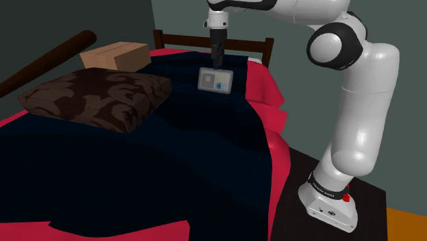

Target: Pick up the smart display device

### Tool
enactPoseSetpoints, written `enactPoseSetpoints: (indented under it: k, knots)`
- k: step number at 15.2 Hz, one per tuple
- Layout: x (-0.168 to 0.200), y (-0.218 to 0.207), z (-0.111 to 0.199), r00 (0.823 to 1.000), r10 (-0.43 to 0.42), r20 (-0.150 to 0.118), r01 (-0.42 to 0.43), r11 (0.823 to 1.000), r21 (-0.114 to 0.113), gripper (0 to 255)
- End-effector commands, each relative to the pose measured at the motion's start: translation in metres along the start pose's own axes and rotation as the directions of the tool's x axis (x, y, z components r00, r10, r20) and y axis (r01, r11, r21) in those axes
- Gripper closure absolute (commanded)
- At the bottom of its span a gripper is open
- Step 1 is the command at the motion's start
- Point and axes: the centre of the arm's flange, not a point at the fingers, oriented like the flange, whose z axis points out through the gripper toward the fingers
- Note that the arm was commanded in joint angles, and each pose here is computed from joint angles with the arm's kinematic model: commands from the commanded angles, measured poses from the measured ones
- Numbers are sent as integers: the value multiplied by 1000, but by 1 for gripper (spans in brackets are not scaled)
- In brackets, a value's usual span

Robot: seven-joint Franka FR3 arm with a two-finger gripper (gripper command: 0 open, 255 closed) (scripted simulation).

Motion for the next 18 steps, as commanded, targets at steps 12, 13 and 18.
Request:
enactPoseSetpoints:
  k: [12, 13, 18]
  knots:
    - [9, 10, 37, 1000, -8, 1, 8, 1000, -1, 255]
    - [9, 10, 37, 1000, -8, 1, 8, 1000, -1, 255]
    - [9, 11, 37, 1000, -8, 1, 8, 1000, -1, 255]
